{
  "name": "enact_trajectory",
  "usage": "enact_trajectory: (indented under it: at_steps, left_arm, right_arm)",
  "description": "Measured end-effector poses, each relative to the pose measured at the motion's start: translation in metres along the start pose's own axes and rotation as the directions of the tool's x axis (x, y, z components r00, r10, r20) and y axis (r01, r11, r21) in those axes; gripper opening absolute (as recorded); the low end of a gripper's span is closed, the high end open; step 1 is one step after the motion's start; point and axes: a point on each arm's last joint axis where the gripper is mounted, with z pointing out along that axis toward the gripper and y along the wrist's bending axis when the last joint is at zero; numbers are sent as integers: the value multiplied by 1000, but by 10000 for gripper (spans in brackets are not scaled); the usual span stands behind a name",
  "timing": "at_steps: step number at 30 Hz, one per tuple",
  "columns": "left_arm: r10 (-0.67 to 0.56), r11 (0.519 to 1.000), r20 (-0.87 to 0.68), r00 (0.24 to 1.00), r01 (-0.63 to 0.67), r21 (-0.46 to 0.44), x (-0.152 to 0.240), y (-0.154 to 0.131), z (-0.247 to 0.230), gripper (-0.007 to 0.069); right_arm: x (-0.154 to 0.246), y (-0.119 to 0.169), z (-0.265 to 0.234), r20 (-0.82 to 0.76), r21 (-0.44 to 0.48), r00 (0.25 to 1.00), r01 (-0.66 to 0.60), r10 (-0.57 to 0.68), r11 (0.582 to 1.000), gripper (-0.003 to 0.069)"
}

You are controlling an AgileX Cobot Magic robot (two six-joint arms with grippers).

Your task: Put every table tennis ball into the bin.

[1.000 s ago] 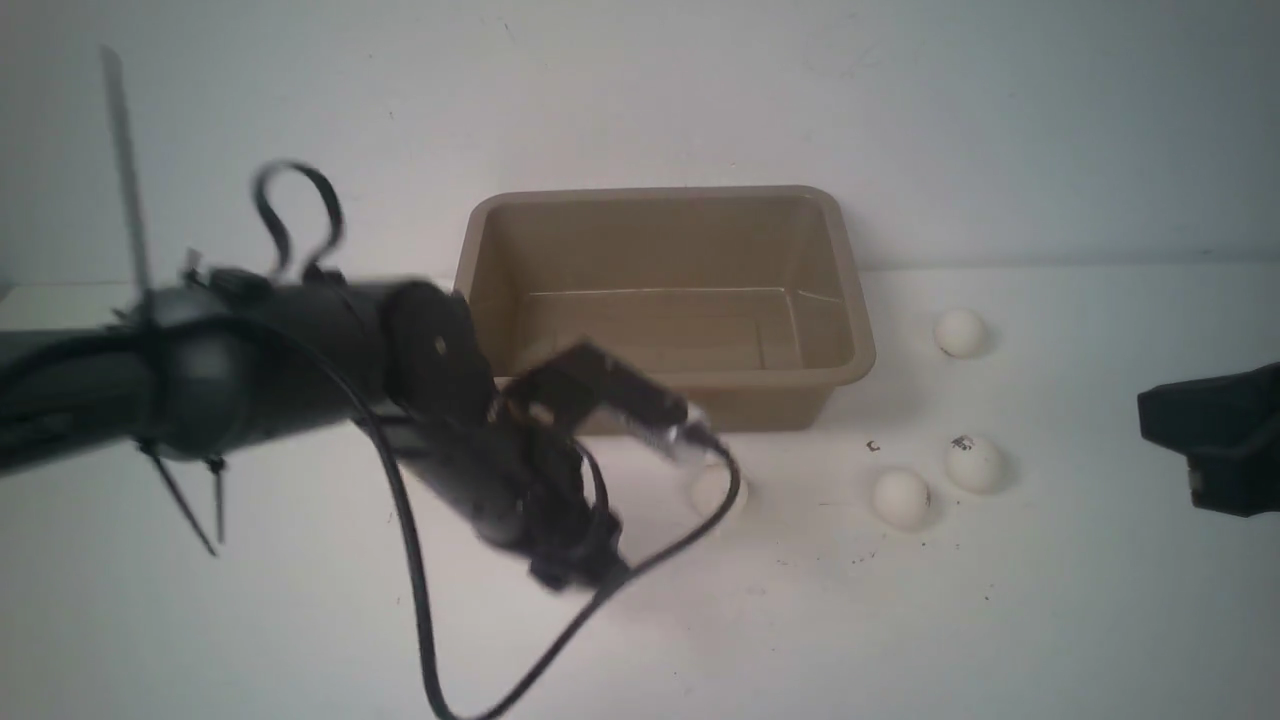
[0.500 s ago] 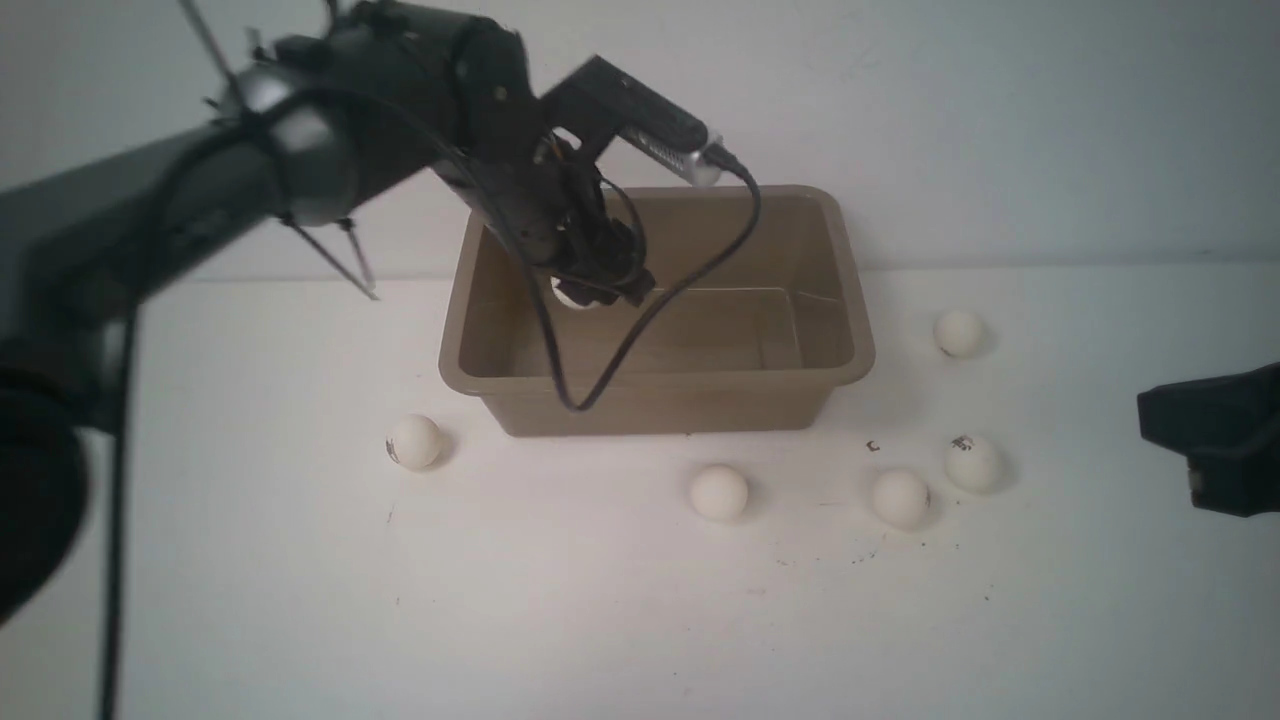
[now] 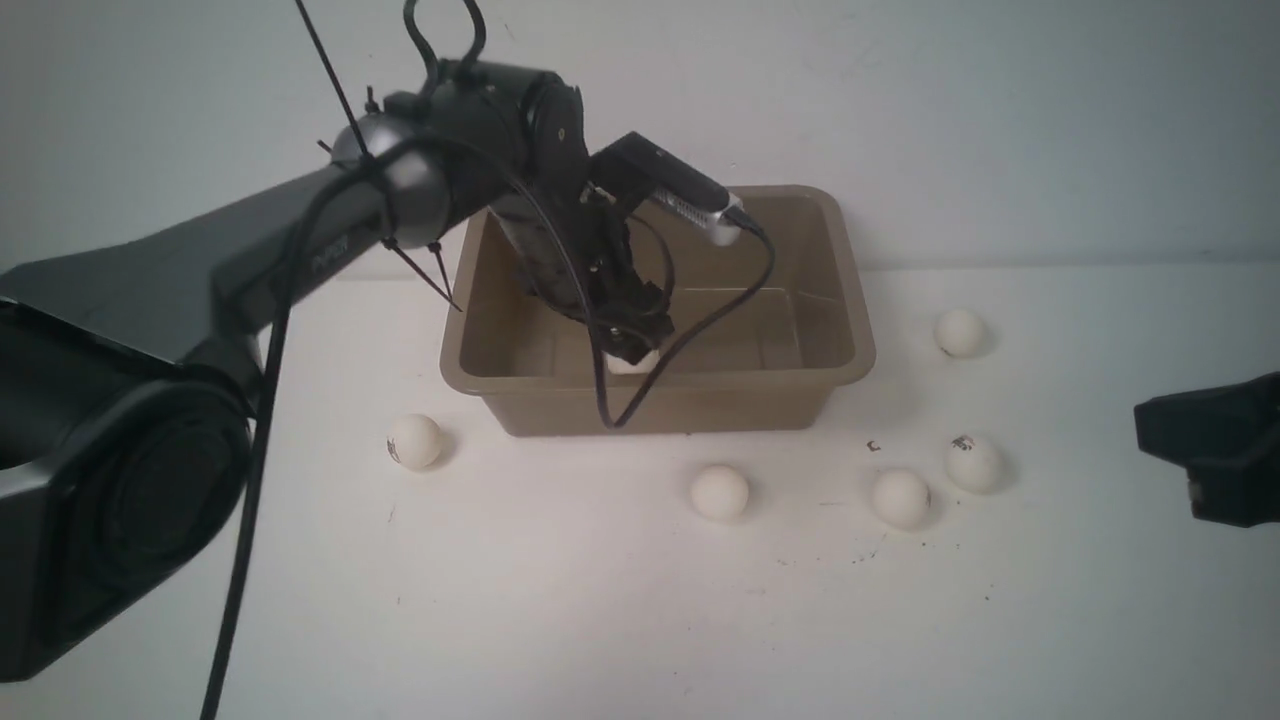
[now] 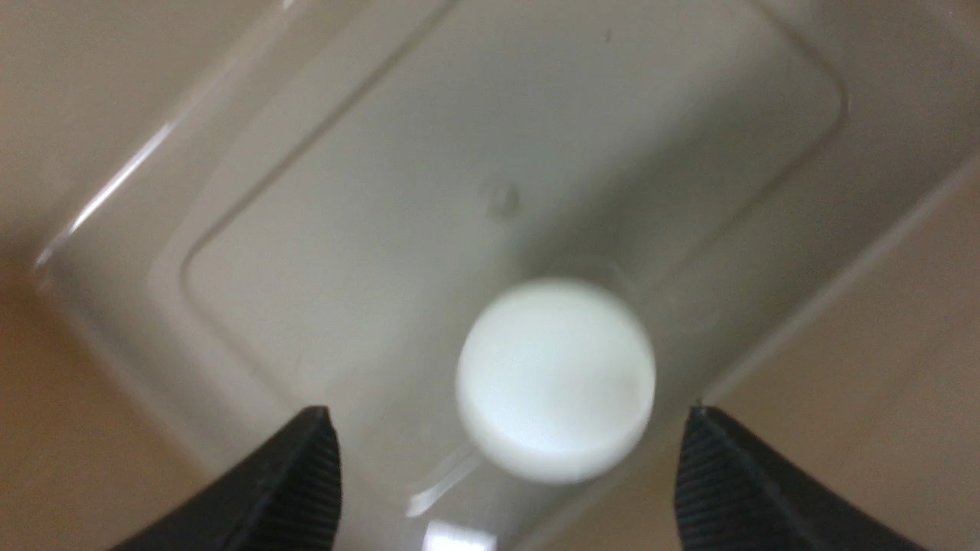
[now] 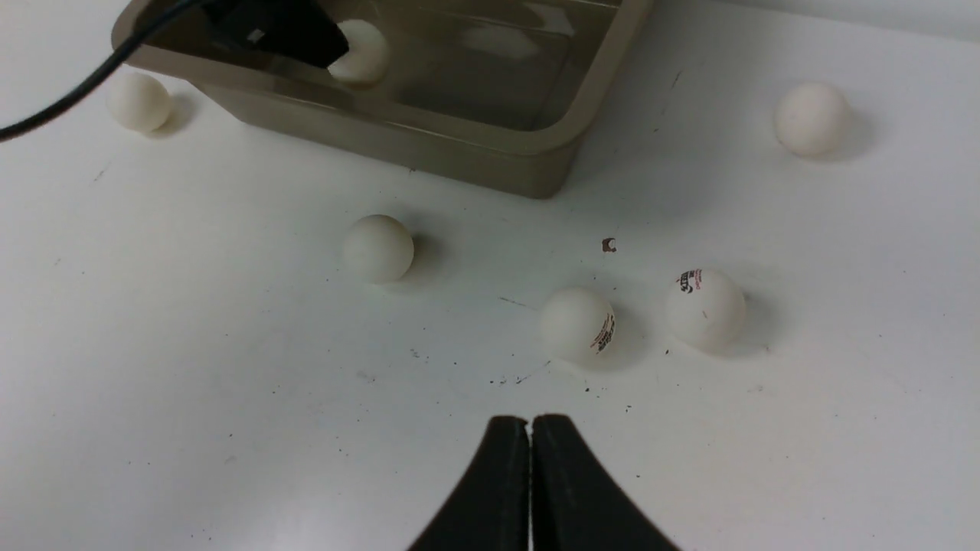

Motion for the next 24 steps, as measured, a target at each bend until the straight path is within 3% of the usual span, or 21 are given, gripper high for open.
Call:
enact_trajectory:
  at_steps: [4,11,18,24]
  left_arm:
    - [-30,999,-19,999,29,-15,7,17,-42,505]
    - [-163,986,84,983,165,-11,40,72,-147,499]
    - [-256,965,38,966,253,76,79,100,-136,499]
    - [-277,940,-95,956,290,177,117,100,-96,499]
  right_arm:
    - [0,0,0,0,0,1000,0,0,1000,-6]
    - [0,0,0,1,0,1000,13,-13,1000,-6]
    - [-1,0,0,3,1,1000,19,-19,1000,-6]
    - [-1,0,0,8,4,1000,20,-20,1000,-6]
